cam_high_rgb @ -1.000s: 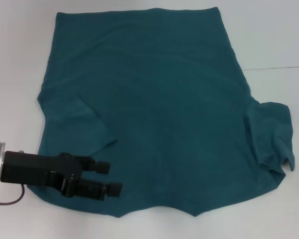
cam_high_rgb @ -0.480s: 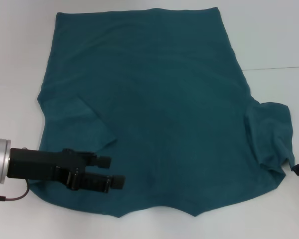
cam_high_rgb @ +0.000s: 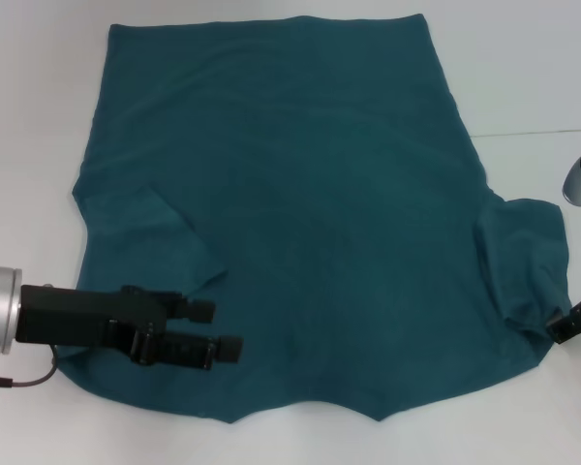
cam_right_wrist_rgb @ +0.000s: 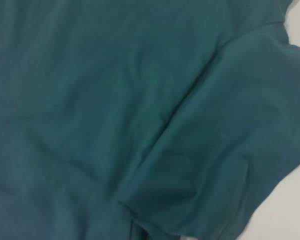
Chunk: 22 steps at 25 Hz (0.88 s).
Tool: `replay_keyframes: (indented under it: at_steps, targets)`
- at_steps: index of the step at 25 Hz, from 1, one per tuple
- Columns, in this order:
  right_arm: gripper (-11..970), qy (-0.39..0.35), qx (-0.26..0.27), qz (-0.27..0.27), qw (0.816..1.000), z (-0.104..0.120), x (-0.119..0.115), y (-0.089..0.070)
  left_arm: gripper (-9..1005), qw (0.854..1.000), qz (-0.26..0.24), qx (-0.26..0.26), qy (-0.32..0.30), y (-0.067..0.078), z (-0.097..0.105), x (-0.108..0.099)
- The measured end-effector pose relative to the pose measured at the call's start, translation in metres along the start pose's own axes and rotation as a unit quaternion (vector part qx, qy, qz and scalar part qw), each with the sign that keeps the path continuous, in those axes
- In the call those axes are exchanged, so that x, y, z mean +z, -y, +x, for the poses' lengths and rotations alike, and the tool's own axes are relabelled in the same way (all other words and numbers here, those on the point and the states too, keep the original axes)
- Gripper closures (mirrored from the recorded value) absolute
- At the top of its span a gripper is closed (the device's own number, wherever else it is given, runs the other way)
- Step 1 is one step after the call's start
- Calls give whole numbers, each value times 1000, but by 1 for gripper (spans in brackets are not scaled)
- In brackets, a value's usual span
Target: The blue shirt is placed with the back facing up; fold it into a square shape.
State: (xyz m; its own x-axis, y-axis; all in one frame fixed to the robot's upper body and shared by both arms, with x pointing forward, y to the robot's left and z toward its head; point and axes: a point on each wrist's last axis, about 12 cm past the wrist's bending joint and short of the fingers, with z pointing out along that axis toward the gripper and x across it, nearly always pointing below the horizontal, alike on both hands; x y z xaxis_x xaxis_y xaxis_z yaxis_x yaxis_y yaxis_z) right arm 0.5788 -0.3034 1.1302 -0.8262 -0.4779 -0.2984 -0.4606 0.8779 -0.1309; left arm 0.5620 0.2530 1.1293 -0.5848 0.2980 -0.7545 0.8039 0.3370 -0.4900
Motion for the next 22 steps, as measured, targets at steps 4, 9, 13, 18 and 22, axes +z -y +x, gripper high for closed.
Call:
replay_keyframes:
  at_steps: [4,9,13,18,22]
  targets:
    - [46,2,3,2,1000,-1,3,0,77,1000,-4,-1,1,-1,0,0]
    - [46,-4,5,0,1000,-1,7,0,77,1000,-5,-3,2,-1,0,1]
    - [46,-8,13,6,1000,0,7,3,77,1000,-5,-4,3,-1,0,2]
    - [47,-4,17,11,1000,1,10,5,77,1000,-8,-6,4,-1,1,2]
    - [47,-2,18,10,1000,-1,12,4,77,1000,-8,-6,4,-1,1,3]
